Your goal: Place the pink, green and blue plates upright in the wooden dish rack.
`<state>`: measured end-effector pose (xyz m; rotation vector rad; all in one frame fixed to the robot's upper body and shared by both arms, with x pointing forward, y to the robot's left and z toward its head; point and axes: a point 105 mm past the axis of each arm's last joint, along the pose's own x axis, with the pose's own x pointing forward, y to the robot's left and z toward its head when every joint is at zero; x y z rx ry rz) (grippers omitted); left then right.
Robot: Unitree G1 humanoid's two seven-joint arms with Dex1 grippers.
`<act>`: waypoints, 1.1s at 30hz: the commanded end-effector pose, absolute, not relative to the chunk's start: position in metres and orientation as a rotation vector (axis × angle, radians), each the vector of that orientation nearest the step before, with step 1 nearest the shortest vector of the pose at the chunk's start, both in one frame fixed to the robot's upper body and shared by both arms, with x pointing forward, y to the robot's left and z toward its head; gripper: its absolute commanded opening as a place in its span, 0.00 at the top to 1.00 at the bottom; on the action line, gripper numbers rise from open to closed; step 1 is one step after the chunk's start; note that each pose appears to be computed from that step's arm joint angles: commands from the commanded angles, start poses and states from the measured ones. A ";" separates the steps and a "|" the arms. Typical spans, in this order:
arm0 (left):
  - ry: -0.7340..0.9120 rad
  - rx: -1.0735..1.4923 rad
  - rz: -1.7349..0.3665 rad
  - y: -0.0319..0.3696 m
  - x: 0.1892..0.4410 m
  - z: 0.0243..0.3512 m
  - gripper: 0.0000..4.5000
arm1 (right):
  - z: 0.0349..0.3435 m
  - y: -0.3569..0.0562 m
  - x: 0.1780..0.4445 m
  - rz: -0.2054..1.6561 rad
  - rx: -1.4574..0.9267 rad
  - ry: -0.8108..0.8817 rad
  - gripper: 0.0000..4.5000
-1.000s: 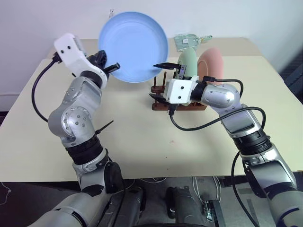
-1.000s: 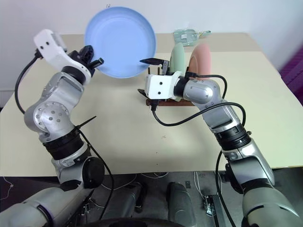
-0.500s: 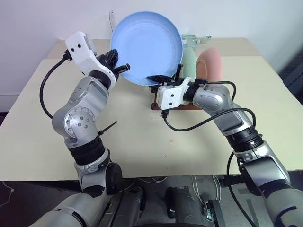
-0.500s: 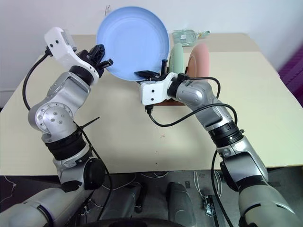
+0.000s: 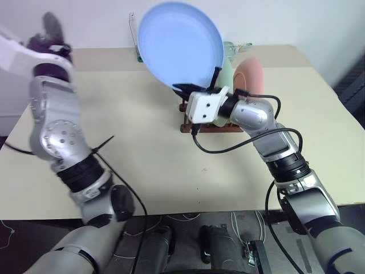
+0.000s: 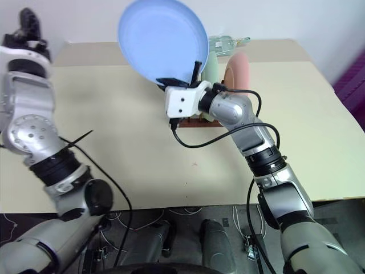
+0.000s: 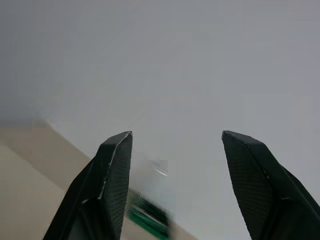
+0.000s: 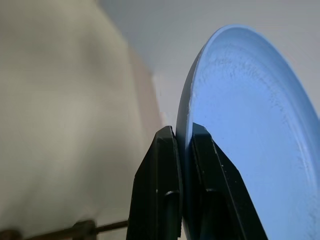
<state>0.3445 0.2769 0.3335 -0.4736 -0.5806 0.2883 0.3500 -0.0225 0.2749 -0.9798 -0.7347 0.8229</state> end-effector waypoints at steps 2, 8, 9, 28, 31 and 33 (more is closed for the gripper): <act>-0.390 0.087 0.230 0.268 0.360 0.292 0.34 | 0.355 -0.021 0.312 0.844 -0.472 -0.926 1.00; -0.131 0.333 -0.243 0.189 0.352 0.193 0.34 | 0.395 -0.037 0.302 0.958 0.334 -0.710 1.00; -0.112 0.295 -0.296 0.180 0.348 0.182 0.34 | 0.393 -0.038 0.306 0.949 0.427 -0.644 1.00; 0.005 0.250 -0.559 0.146 0.323 0.142 0.34 | 0.323 -0.029 0.345 0.820 0.703 -0.102 1.00; 0.009 0.250 -0.566 0.144 0.322 0.141 0.34 | 0.321 -0.027 0.349 0.801 0.725 -0.080 1.00; 0.011 0.252 -0.574 0.142 0.321 0.141 0.34 | 0.316 -0.027 0.357 0.761 0.741 -0.050 1.00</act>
